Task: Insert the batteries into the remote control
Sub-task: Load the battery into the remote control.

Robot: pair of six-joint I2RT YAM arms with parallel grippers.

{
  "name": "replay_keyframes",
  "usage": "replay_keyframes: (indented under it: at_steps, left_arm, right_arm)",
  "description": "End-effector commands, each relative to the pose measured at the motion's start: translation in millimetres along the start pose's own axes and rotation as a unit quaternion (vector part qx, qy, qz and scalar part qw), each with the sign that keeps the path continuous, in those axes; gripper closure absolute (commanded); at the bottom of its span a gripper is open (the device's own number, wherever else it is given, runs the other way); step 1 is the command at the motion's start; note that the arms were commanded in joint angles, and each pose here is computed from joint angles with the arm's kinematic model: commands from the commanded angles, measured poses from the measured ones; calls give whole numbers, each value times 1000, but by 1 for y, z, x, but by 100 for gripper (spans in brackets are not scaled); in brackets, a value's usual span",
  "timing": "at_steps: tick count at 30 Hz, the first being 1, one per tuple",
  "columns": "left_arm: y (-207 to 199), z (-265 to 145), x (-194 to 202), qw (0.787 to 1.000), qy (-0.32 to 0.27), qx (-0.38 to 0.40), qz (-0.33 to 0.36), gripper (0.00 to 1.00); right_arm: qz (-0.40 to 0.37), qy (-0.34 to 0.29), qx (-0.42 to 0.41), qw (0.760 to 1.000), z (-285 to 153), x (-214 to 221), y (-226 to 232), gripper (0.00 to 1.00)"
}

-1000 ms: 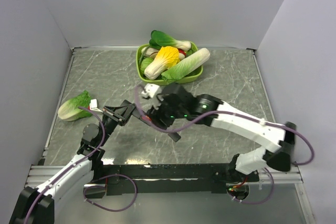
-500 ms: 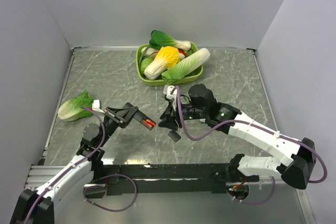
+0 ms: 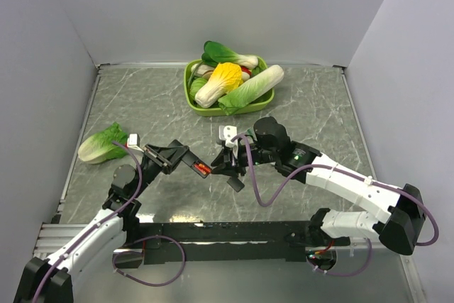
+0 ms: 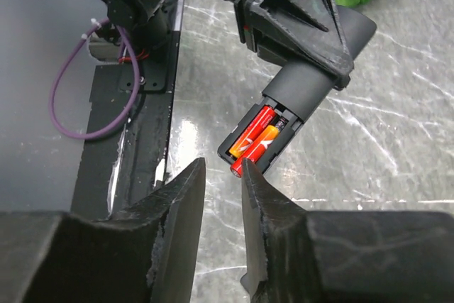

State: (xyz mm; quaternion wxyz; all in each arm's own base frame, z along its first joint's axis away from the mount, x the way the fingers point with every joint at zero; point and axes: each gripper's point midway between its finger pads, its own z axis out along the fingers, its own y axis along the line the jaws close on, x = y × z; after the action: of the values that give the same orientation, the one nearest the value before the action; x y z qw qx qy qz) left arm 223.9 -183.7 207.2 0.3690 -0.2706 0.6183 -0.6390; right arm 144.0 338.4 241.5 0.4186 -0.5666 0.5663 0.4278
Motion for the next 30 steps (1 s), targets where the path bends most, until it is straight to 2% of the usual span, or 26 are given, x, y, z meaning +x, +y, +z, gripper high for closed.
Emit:
replay_keyframes:
  at_steps: [1, 16, 30]
  left_arm:
    - [-32, 2, 3, 999, 13, 42, 12, 99]
    - [-45, 1, 7, 998, 27, 57, 19, 99]
    - [-50, 1, 7, 997, 30, 64, 21, 99]
  right_arm:
    - [-50, -26, -25, 998, 0, -7, 4, 67]
    - [-51, 6, -25, 998, 7, 12, -3, 69]
    - [-45, 11, -20, 999, 12, 15, -8, 71]
